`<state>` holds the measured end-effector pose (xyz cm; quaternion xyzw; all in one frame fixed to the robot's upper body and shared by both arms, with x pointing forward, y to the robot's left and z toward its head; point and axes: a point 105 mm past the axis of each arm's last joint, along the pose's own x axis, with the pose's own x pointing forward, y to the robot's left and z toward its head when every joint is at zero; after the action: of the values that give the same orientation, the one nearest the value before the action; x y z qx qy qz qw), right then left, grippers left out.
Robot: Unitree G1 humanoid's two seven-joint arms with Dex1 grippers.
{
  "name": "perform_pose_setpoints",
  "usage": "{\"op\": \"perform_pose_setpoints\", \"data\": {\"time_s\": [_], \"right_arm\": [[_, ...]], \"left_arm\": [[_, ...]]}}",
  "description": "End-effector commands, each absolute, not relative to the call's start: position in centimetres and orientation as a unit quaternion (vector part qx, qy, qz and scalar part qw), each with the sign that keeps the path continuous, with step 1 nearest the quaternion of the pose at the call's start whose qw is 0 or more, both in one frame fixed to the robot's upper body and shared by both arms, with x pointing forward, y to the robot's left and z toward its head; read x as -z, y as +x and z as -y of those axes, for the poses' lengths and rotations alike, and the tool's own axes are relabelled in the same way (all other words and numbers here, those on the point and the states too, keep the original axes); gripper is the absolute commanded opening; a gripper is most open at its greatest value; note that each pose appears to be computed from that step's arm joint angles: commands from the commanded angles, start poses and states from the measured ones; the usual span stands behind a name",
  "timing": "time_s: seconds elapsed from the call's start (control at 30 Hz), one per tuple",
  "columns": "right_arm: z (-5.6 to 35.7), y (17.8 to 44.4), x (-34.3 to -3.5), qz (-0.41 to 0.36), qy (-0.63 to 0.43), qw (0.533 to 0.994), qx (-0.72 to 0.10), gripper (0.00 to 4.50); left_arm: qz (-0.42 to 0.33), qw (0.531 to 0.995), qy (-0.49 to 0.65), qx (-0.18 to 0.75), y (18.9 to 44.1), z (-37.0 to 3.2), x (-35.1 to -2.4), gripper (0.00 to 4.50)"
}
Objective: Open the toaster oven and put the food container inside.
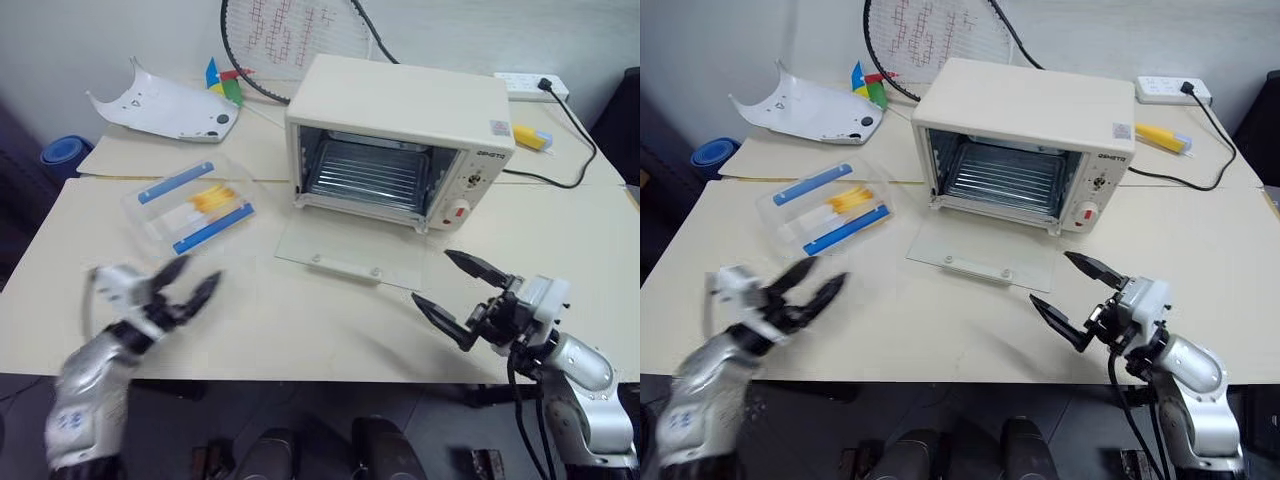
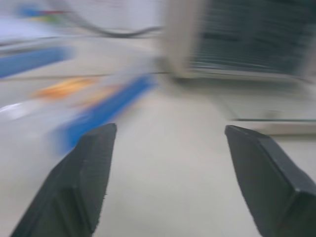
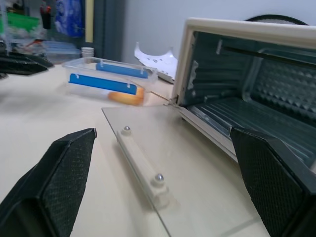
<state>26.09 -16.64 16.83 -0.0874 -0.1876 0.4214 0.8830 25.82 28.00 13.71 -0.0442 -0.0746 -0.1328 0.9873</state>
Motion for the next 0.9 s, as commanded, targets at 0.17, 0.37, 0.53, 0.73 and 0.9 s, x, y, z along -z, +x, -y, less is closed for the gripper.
{"op": "perform_pose_setpoints", "data": {"time_s": [0.17,0.37,0.53,0.73,0.9], "right_arm": [[15.8,26.9,-18.3,0.224,-0.102,0.861,-0.446,4.50],[15.5,27.2,-18.2,0.220,-0.101,0.860,-0.449,4.50],[14.7,27.2,-18.4,0.227,-0.102,0.851,-0.461,4.50],[13.9,27.0,-18.1,0.232,-0.096,0.854,-0.456,4.50],[13.7,26.8,-18.1,0.233,-0.093,0.859,-0.445,4.50]], "left_arm": [[0.088,0.990,-0.101,-0.042,23.5,-34.1,-16.3,4.47],[-0.031,0.994,-0.103,-0.010,28.6,-34.1,-18.7,4.47],[-0.200,0.963,-0.175,-0.043,32.5,-35.5,-18.1,4.47],[-0.241,0.953,-0.184,-0.006,35.9,-34.3,-19.1,4.47],[-0.263,0.951,-0.162,-0.024,37.2,-35.2,-17.8,4.47]]}}
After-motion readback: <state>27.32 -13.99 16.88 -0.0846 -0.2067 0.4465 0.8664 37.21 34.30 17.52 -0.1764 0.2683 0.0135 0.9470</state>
